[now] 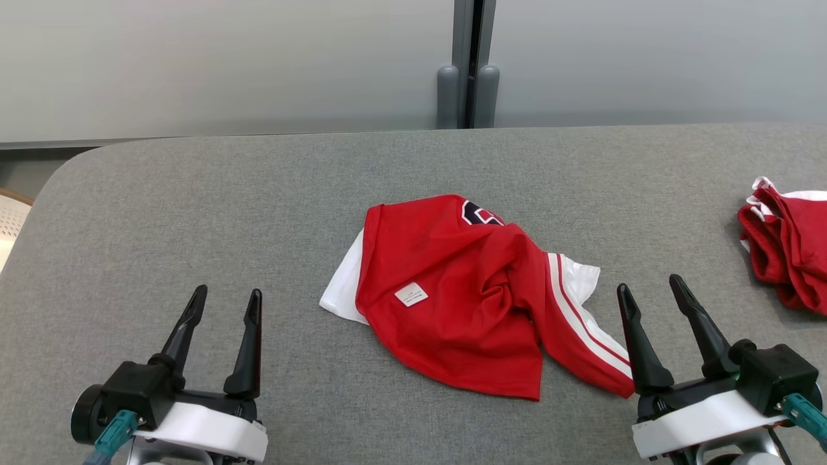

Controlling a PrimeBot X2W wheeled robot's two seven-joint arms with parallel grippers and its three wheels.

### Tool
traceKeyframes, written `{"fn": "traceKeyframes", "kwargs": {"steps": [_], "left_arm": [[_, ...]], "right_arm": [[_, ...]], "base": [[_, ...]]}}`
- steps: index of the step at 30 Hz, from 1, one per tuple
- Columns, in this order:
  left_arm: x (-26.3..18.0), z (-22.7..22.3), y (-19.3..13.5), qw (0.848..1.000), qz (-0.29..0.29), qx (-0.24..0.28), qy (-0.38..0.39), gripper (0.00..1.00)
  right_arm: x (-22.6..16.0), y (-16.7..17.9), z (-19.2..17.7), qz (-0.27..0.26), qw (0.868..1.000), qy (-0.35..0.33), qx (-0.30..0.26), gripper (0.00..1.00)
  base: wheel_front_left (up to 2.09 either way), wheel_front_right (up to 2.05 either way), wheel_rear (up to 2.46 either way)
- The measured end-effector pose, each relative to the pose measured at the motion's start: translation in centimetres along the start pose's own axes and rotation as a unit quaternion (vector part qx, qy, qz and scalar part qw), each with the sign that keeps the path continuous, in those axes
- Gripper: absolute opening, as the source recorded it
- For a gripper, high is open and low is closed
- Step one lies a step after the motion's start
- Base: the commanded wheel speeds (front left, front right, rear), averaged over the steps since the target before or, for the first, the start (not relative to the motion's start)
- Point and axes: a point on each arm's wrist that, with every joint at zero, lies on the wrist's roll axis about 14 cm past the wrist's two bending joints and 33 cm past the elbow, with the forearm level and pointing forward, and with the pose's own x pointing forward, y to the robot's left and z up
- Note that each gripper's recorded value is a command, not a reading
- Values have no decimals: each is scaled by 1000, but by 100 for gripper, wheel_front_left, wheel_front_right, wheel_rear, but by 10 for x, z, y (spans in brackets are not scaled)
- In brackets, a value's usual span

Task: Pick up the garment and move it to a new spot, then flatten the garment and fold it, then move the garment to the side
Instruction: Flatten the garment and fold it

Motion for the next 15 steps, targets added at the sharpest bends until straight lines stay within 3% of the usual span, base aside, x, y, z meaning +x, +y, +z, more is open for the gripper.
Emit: {"fn": "traceKeyframes", "kwargs": {"steps": [15], "left_arm": [[4,-5,-7,1000,-14,1,12,100]], "right_arm": [[2,2,-4,3,1000,6,7,100]], "base": [[0,0,0]]}}
